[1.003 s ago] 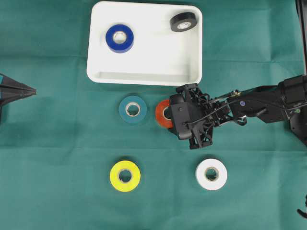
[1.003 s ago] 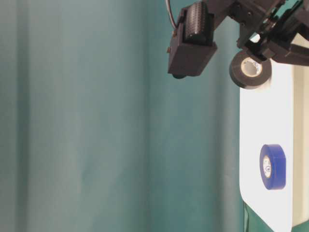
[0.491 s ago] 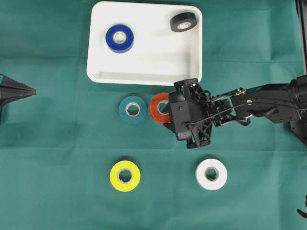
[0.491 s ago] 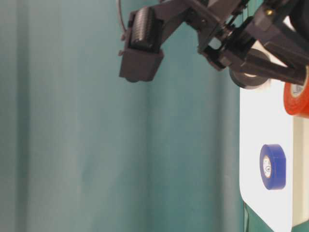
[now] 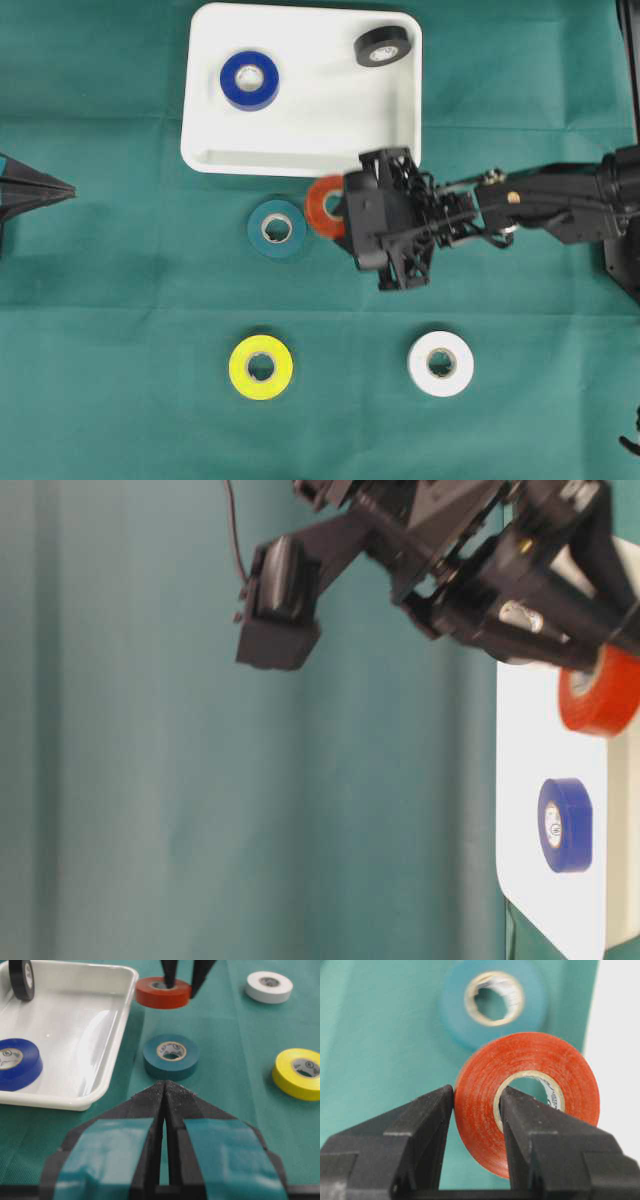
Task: Put the tape into the white case with the right arm.
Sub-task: 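Carry the orange tape into the tray beside the blue tape, release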
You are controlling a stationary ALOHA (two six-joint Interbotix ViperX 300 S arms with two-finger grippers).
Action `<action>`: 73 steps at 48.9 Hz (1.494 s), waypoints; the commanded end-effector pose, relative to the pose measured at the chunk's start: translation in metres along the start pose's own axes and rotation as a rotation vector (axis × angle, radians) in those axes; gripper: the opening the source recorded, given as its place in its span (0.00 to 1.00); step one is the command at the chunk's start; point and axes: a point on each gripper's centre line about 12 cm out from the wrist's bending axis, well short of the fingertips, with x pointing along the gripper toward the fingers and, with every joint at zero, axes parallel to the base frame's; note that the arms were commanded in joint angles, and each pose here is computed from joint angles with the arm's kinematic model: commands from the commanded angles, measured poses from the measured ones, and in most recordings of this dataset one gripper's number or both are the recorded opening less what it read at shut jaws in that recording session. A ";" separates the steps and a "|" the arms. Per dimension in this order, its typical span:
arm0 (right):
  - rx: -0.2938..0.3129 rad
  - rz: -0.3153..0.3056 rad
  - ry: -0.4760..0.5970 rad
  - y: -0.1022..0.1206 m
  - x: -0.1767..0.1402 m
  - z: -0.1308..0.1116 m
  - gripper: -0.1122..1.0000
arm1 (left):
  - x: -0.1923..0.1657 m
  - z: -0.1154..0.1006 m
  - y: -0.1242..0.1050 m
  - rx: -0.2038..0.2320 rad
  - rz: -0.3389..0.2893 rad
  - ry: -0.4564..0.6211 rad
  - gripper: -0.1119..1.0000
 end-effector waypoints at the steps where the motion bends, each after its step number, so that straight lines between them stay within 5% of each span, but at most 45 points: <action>1: 0.033 -0.035 -0.068 -0.020 -0.009 0.022 0.12 | 0.001 0.004 0.000 -0.002 0.003 -0.008 0.10; 24: 0.212 -0.195 -0.192 -0.130 -0.013 0.017 0.12 | 0.001 0.004 0.000 0.000 0.003 -0.008 0.10; 54: 0.238 -0.207 -0.229 -0.150 -0.004 0.013 0.12 | 0.001 0.004 0.000 0.000 0.003 -0.008 0.10; 59: 0.242 -0.208 -0.220 -0.150 -0.004 0.010 0.27 | 0.001 0.003 0.001 -0.001 0.004 -0.006 0.10; 68: 0.247 -0.207 -0.216 -0.149 -0.004 0.008 0.73 | 0.001 0.004 0.000 -0.002 0.003 -0.008 0.10; 73: 0.248 -0.206 -0.210 -0.149 -0.003 0.006 0.69 | 0.001 0.004 0.000 0.000 0.003 -0.008 0.10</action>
